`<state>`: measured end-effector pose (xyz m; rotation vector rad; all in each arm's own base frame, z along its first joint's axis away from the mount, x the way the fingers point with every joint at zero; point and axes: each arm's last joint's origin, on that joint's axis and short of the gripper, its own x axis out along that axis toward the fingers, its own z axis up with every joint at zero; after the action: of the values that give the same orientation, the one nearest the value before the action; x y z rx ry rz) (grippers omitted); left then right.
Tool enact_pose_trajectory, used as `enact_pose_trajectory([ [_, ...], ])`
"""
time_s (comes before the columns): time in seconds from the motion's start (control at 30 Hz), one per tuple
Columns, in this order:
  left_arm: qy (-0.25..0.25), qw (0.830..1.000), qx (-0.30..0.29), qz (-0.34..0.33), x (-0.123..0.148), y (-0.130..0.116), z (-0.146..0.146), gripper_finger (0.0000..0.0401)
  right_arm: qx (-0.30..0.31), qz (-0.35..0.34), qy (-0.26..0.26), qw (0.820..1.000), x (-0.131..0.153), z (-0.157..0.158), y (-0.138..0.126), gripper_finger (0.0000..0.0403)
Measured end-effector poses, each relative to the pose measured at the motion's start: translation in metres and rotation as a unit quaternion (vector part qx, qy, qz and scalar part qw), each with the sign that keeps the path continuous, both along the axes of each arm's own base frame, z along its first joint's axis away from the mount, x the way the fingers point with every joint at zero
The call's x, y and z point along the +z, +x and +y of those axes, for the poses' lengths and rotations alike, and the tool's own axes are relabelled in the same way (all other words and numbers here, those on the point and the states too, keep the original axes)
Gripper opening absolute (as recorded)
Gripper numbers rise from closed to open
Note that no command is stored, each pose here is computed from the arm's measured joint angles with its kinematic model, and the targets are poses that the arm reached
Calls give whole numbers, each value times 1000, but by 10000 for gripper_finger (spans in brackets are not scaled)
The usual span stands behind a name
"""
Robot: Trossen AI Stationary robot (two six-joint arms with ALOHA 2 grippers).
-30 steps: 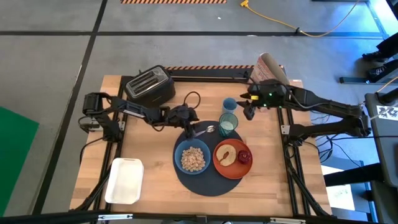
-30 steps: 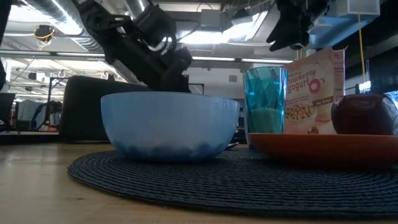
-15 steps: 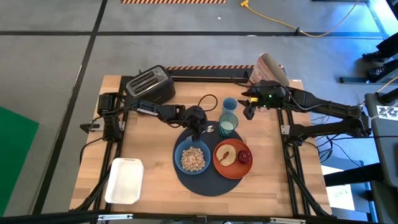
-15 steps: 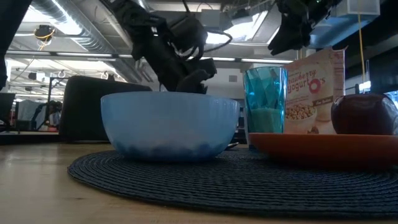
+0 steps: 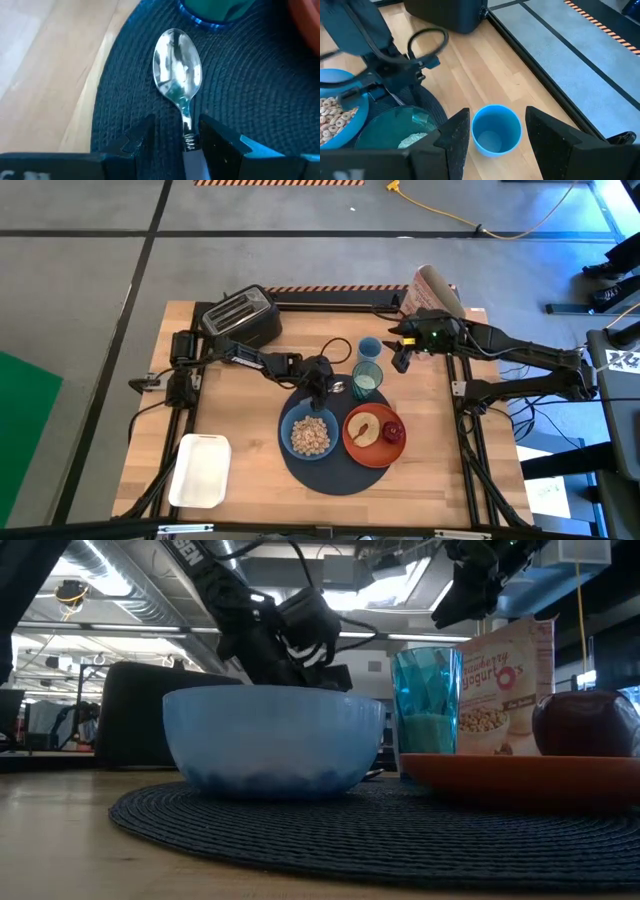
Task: Arrange a breakfast setting
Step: Adjust the purple spoon on the placemat
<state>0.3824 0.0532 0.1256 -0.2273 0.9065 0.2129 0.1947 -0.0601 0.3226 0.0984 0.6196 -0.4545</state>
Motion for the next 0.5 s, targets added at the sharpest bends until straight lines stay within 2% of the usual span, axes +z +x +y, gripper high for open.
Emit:
enact_pose_trajectory([
  [0.13, -1, 1000, 5, -1, -3, 1, 0, 143, 7, 4, -4, 1000, 0, 0, 0, 184],
  [0.3, 3, 1000, 27, 3, -3, 0, 1, 116, 9, 5, -6, 1000, 0, 0, 0, 184],
  [0.5, -30, 996, 78, 3, -4, -1, 1, 80, 9, 10, -5, 1000, -1, 0, -1, 184],
])
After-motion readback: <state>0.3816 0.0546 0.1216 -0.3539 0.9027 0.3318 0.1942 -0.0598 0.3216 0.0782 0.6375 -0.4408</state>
